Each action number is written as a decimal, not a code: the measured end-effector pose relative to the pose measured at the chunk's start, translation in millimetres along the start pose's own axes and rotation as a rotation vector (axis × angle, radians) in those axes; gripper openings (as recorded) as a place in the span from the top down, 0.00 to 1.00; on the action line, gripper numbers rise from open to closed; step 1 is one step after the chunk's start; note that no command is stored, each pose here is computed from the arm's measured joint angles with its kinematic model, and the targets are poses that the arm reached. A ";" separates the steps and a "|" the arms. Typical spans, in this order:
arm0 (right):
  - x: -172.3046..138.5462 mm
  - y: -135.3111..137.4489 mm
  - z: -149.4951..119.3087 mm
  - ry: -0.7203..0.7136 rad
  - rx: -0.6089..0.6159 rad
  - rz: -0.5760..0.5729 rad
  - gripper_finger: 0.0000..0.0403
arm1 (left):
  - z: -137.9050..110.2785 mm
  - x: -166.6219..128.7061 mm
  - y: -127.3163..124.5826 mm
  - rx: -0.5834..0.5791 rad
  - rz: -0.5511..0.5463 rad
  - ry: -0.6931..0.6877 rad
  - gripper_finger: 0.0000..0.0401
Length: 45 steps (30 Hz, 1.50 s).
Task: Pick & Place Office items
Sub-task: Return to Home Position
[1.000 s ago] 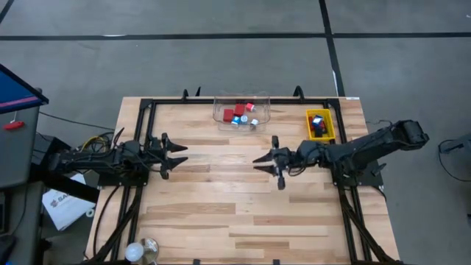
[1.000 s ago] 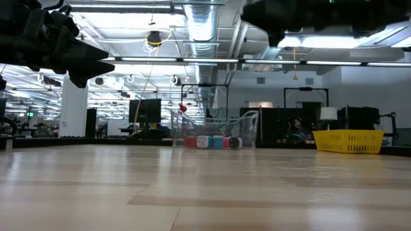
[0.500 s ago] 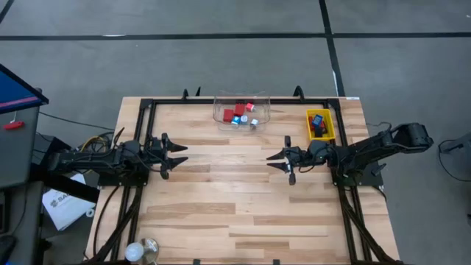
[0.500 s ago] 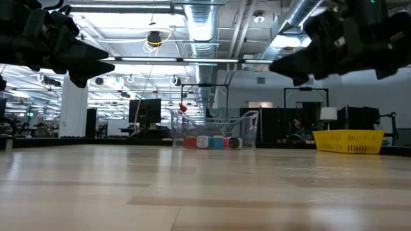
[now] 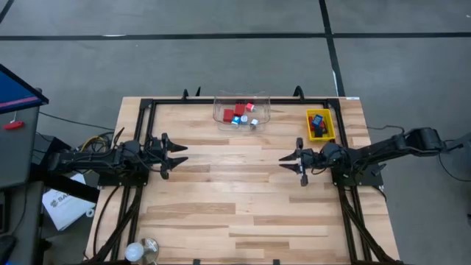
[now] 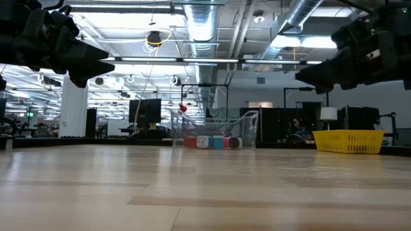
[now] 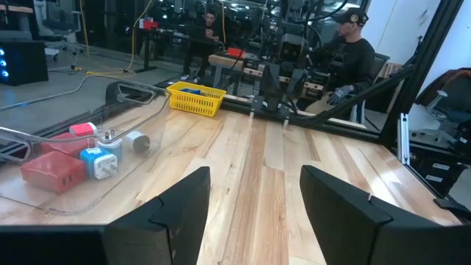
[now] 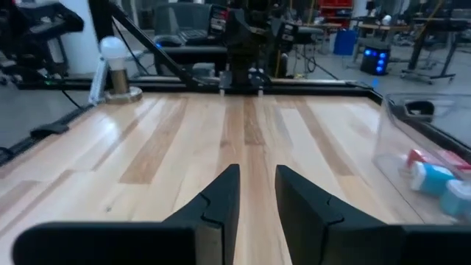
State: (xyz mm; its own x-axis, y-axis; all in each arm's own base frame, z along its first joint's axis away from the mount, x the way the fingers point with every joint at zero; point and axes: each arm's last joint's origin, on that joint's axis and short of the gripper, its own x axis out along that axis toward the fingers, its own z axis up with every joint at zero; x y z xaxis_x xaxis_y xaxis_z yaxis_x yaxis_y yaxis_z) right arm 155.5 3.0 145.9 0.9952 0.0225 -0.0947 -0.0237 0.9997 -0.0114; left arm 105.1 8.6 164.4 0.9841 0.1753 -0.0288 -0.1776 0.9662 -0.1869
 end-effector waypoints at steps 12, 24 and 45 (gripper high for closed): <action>-17.5 -9.2 1.6 0.055 0.014 -0.321 0.80 | 0.0 0.0 0.0 0.000 0.000 0.000 0.48; -35.8 -0.5 11.0 -0.015 -0.063 -0.004 0.80 | 0.0 0.0 0.0 0.000 0.000 0.000 0.48; -59.9 -1.7 15.7 -0.115 -0.104 -0.029 0.80 | 0.0 0.0 0.0 0.000 0.000 0.000 0.48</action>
State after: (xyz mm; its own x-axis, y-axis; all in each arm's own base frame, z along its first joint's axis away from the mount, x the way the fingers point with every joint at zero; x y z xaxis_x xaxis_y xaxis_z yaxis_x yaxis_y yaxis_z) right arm 97.4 0.1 167.3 0.9998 0.0008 0.0220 0.0018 0.9932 -0.1162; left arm 105.1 8.6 164.4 0.9842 0.1749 -0.0286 -0.1772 0.9662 -0.1871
